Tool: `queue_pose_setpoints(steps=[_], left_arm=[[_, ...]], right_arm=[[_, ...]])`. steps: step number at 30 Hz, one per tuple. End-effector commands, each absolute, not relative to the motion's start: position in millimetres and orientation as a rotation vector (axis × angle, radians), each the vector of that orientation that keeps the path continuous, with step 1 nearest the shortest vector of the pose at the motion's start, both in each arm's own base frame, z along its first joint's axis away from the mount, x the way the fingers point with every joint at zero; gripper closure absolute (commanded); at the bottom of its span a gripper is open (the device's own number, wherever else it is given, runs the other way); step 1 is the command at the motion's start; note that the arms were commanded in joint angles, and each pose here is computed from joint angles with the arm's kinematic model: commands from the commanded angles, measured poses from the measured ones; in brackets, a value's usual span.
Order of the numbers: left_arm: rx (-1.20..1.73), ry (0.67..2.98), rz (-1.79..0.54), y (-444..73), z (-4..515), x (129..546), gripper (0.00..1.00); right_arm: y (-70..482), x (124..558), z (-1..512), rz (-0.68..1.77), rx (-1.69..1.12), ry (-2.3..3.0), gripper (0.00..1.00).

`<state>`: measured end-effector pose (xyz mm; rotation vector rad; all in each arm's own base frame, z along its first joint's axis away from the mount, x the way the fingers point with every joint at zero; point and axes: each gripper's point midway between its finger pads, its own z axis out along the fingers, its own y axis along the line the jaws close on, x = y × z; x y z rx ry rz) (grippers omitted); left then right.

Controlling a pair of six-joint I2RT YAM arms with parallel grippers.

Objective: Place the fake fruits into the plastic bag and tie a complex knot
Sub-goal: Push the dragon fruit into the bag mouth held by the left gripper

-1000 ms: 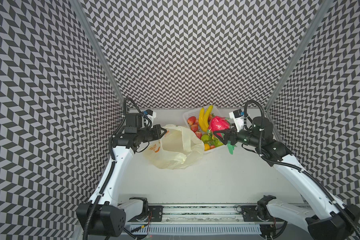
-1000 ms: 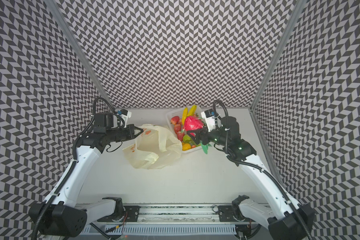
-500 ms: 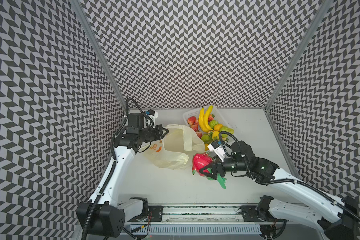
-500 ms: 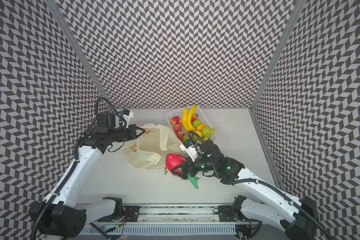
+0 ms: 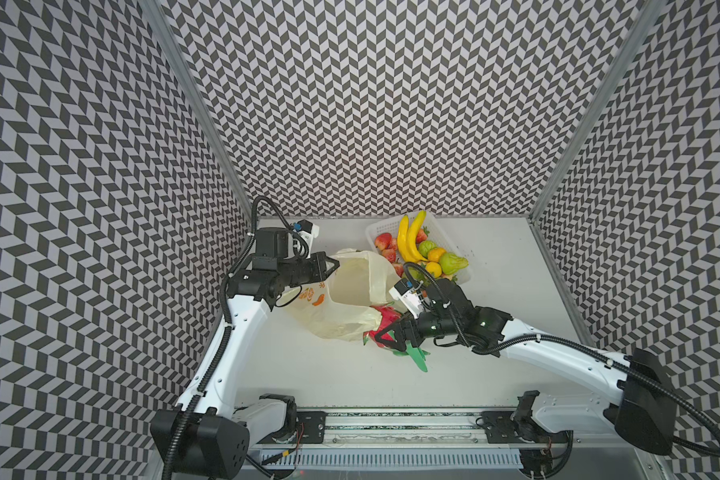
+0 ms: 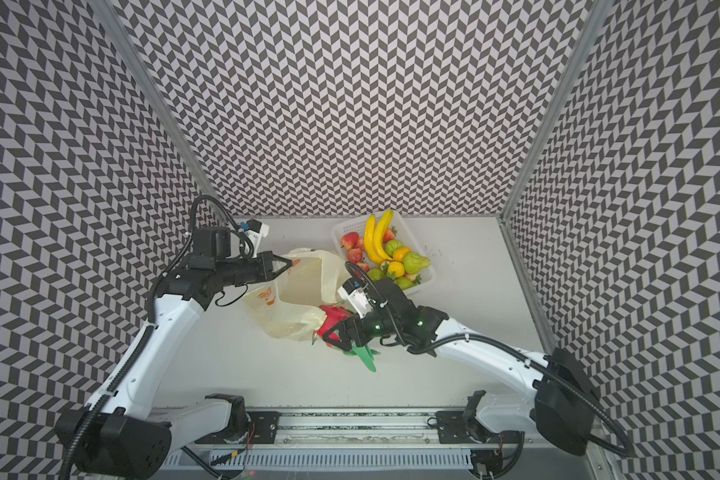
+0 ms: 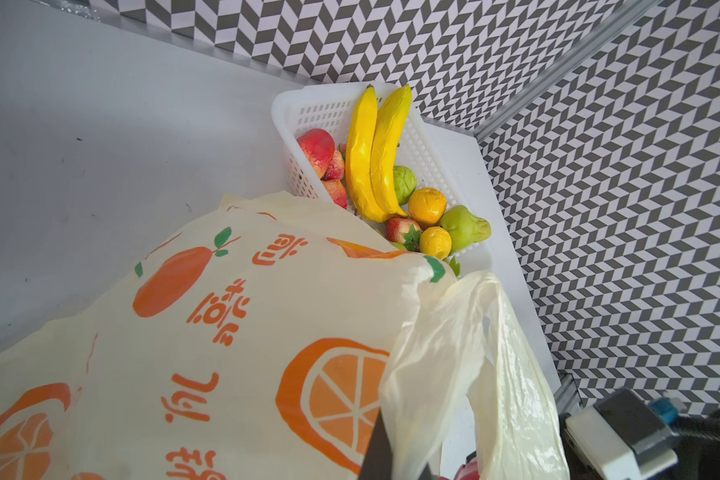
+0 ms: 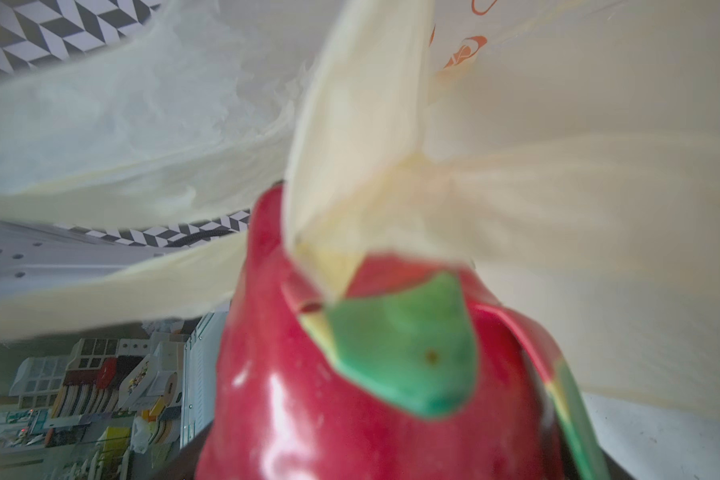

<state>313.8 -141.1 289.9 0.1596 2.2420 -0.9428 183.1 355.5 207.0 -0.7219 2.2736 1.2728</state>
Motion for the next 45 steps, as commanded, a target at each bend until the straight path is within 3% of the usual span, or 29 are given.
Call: queue_pose_setpoints(steps=[1,9,20,28,45], left_arm=[[0.308,2.188,-0.942,-149,300,300,1.0],[0.405,2.131,-0.92,-151,309,287,1.0],[0.479,2.083,-0.938,-159,313,275,1.0],[0.568,2.038,-0.964,-167,304,261,1.0],[0.675,1.971,-0.94,-181,293,244,1.0]], right_arm=[[382,207,272,1.354,-0.674,2.027,0.52],[388,256,302,1.296,-0.541,1.945,0.51],[396,291,303,1.179,-0.618,1.899,0.5],[382,306,333,1.274,-0.57,1.829,0.5],[382,329,345,1.41,-0.407,1.828,0.51]])
